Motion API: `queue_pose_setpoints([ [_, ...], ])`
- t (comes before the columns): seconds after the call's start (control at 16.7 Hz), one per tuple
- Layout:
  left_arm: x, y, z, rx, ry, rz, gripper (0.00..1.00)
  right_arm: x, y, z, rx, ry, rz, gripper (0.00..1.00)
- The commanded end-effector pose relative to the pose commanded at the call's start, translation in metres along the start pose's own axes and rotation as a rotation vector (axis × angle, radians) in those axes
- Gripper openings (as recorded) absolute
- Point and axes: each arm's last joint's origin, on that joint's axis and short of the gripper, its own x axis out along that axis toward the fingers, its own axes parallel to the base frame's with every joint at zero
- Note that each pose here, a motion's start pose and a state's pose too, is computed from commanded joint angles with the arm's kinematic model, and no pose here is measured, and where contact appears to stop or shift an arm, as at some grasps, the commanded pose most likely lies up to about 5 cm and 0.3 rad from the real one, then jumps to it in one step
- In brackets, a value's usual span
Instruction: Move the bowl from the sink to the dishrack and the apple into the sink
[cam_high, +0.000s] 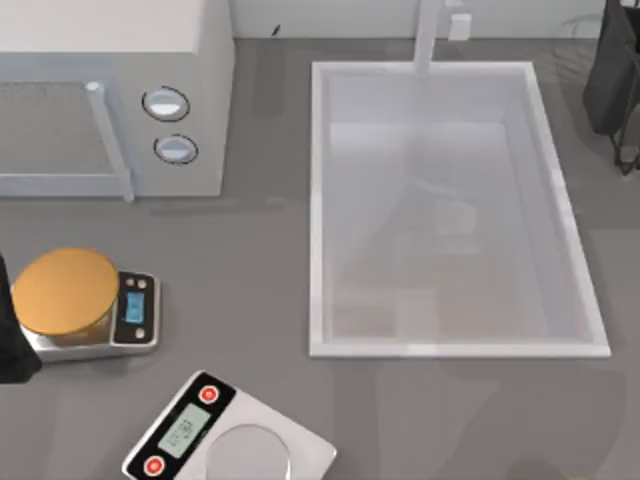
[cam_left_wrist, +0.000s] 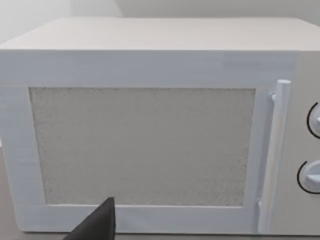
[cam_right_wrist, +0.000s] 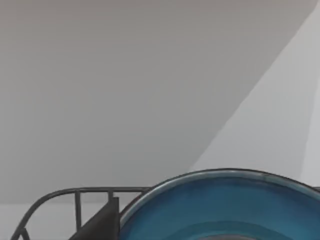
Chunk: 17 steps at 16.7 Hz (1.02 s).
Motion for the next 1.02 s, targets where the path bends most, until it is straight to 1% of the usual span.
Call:
queue_pose_setpoints([
  [0.12, 0.000, 0.000, 0.000, 0.000, 0.000, 0.000, 1.00, -0.012, 0.007, 0.011, -0.002, -0.004, 0.000, 1.00],
  [0.3, 0.000, 0.000, 0.000, 0.000, 0.000, 0.000, 1.00, -0.043, 0.025, 0.030, -0.004, -0.008, 0.000, 1.00],
  [0.48, 0.000, 0.000, 0.000, 0.000, 0.000, 0.000, 1.00, -0.089, 0.046, 0.047, -0.006, -0.012, 0.000, 1.00],
  [0.6, 0.000, 0.000, 0.000, 0.000, 0.000, 0.000, 1.00, -0.125, 0.060, 0.051, -0.008, -0.017, 0.000, 1.00],
  [0.78, 0.000, 0.000, 0.000, 0.000, 0.000, 0.000, 1.00, -0.180, 0.078, 0.043, -0.008, -0.027, 0.001, 1.00],
  [1.02, 0.000, 0.000, 0.000, 0.000, 0.000, 0.000, 1.00, -0.237, 0.092, 0.009, -0.005, -0.034, 0.004, 1.00],
])
